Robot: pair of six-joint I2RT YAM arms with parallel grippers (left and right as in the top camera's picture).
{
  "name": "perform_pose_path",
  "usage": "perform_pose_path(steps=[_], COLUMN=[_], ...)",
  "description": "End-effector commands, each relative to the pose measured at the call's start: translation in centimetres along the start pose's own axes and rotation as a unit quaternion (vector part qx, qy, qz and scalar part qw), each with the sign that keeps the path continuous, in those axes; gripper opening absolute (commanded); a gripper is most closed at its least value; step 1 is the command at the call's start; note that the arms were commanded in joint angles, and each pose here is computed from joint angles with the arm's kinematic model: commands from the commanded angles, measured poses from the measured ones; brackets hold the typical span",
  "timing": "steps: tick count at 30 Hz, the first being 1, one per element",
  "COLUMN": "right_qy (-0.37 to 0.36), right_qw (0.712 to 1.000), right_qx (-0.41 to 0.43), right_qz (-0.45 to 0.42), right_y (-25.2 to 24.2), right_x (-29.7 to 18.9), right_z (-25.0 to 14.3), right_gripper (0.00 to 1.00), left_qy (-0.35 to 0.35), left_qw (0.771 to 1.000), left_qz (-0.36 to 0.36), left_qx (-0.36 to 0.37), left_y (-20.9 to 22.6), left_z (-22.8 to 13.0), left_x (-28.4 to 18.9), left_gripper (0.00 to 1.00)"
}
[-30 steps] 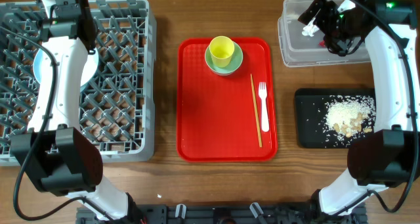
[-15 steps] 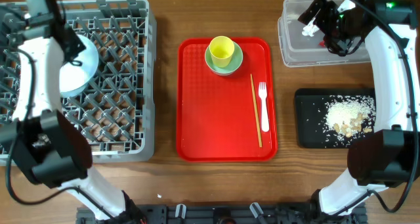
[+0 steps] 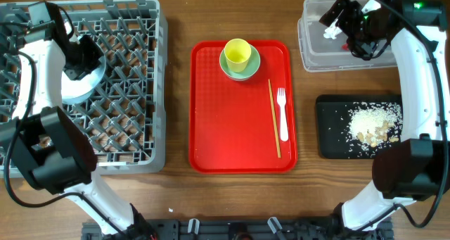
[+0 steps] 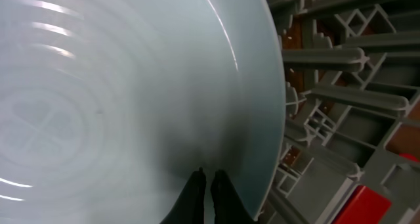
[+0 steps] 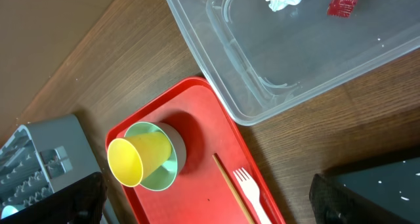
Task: Sort waste into correct bins and load items into the dishwasher rack
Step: 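Push the plate upright into the rack slots with the left gripper, then release the plate and lift the left gripper out of the rack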
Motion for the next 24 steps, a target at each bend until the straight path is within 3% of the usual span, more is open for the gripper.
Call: perform_pose_path(steps=[1,12,19,24], right_qy=[-0.016,-0.016,-0.016,-0.016], right_qw=[1.0,1.0,1.0,1.0], right_qx=[-0.006,-0.006,-0.006,-0.006], right_qz=[0.003,0.003,0.003,0.003], right_y=[0.3,0.3,0.3,0.3], right_x=[-1.0,-1.0,-1.0,-1.0], right_z=[0.1,0.1,0.1,0.1], right_gripper=[1.0,1.0,1.0,1.0], left_qy=[0.009,0.037,0.081,0.078], left_qw=[0.999,0.996,0.99,0.989], left_qz=[-0.041,-0.019,0.065,0.106], left_qx=[0.032,0.075,0.096,0.075], left_y=[-1.0,-1.8,-1.1,0.4], left_z=[-0.1,-1.4,-3.7,-3.4], left_x=[0.1,0.4,3.3,3.5], left_gripper=[0.04,0.04,0.04,0.04])
Point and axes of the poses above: each gripper's point midway between its finger pads, its own x axis out along the fingers, its own y axis along the line the jaws close on, z = x × y, the point moved 6 cm from there along -x, back along the fingers, and after that the axes turned 12 degrees about x, right-handed, at the moved point
